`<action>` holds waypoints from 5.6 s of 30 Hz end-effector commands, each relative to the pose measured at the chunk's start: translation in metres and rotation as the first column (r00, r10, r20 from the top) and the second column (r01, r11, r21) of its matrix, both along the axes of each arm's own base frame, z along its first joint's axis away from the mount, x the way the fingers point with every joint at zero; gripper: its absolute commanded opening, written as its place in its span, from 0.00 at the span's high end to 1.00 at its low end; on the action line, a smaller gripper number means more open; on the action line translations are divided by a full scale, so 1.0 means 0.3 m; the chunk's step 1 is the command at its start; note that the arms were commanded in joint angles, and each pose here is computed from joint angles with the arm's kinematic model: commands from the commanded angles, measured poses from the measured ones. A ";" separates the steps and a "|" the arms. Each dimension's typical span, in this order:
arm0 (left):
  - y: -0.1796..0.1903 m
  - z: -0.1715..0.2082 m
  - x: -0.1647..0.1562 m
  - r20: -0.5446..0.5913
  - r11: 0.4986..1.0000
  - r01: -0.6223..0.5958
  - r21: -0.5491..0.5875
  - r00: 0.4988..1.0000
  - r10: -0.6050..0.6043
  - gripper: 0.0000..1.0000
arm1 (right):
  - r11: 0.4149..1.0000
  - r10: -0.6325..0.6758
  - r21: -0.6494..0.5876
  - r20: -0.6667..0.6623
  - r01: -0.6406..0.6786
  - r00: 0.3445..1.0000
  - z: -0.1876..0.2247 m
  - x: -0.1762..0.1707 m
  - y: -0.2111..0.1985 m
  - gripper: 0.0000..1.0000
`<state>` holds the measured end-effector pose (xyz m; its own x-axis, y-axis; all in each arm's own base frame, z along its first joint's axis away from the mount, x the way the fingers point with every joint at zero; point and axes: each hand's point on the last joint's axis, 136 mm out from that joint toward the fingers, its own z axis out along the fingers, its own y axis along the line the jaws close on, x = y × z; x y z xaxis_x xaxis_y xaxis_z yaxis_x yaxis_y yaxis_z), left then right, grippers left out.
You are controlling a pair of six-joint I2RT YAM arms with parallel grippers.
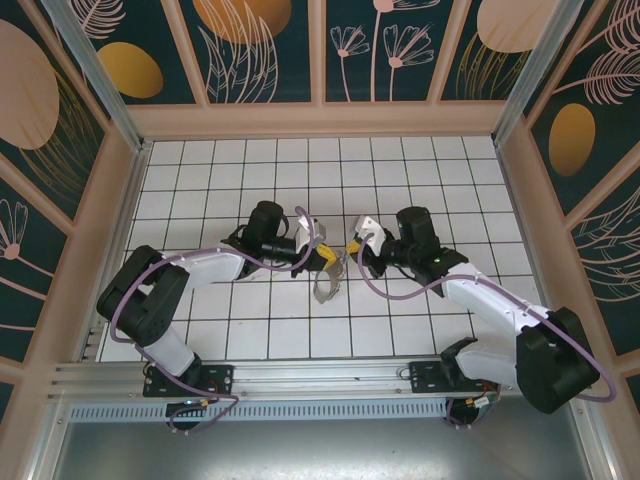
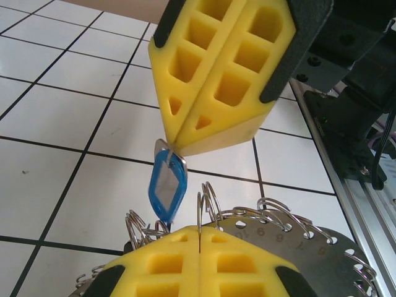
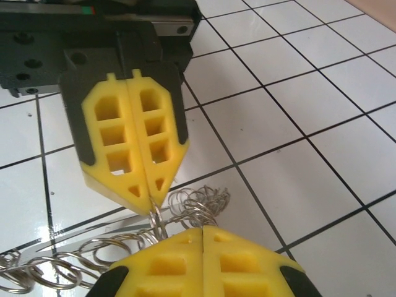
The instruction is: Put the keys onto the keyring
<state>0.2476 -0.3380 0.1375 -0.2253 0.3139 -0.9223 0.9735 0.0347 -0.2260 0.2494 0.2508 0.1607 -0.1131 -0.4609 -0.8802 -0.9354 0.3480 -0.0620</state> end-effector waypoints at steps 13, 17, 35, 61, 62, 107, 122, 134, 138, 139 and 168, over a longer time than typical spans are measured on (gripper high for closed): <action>-0.023 0.066 0.005 0.041 0.999 0.021 -0.049 0.999 -0.019 1.00 | 0.991 0.132 0.031 -0.037 -0.131 0.990 -0.007 -0.060 0.037 1.00; -0.024 0.064 0.006 0.038 0.999 0.020 -0.046 0.999 -0.019 1.00 | 0.990 0.138 0.042 -0.026 -0.137 0.990 0.004 -0.055 0.047 1.00; -0.024 0.065 0.005 0.039 0.999 0.022 -0.048 0.999 -0.020 1.00 | 0.987 0.141 0.078 0.002 -0.140 0.990 0.035 -0.039 0.077 1.00; 0.003 0.087 -0.038 0.148 0.995 0.054 -0.080 0.988 -0.042 1.00 | 0.993 0.109 0.041 0.027 -0.110 0.994 -0.002 -0.084 0.011 1.00; 0.002 0.086 -0.036 0.148 0.996 0.053 -0.078 0.988 -0.041 1.00 | 0.994 0.100 0.044 0.034 -0.102 0.994 0.004 -0.081 0.005 1.00; -0.028 0.080 0.001 0.093 0.996 0.048 -0.076 0.995 -0.040 1.00 | 0.996 0.042 0.077 0.081 -0.049 0.996 0.049 -0.009 0.075 1.00; -0.024 0.080 0.000 0.099 0.995 0.039 -0.087 0.995 -0.030 1.00 | 0.992 -0.121 0.041 0.075 0.118 0.990 0.015 0.025 0.000 1.00; -0.013 0.048 0.036 0.079 0.991 -0.072 -0.113 0.994 0.081 1.00 | 0.984 -0.174 0.060 0.081 0.169 0.981 0.053 0.056 -0.016 1.00; -0.004 0.015 0.049 0.050 0.986 -0.118 -0.117 0.991 0.125 1.00 | 0.980 -0.192 0.067 0.094 0.186 0.977 0.078 0.067 -0.019 1.00; -0.002 0.010 0.047 0.044 0.985 -0.124 -0.123 0.990 0.130 1.00 | 0.980 -0.196 0.065 0.098 0.190 0.976 0.082 0.070 -0.020 1.00; -0.015 0.055 0.065 0.053 0.978 -0.127 -0.167 0.989 0.137 0.82 | 0.998 -0.062 0.020 0.149 0.060 0.987 0.138 0.033 0.059 1.00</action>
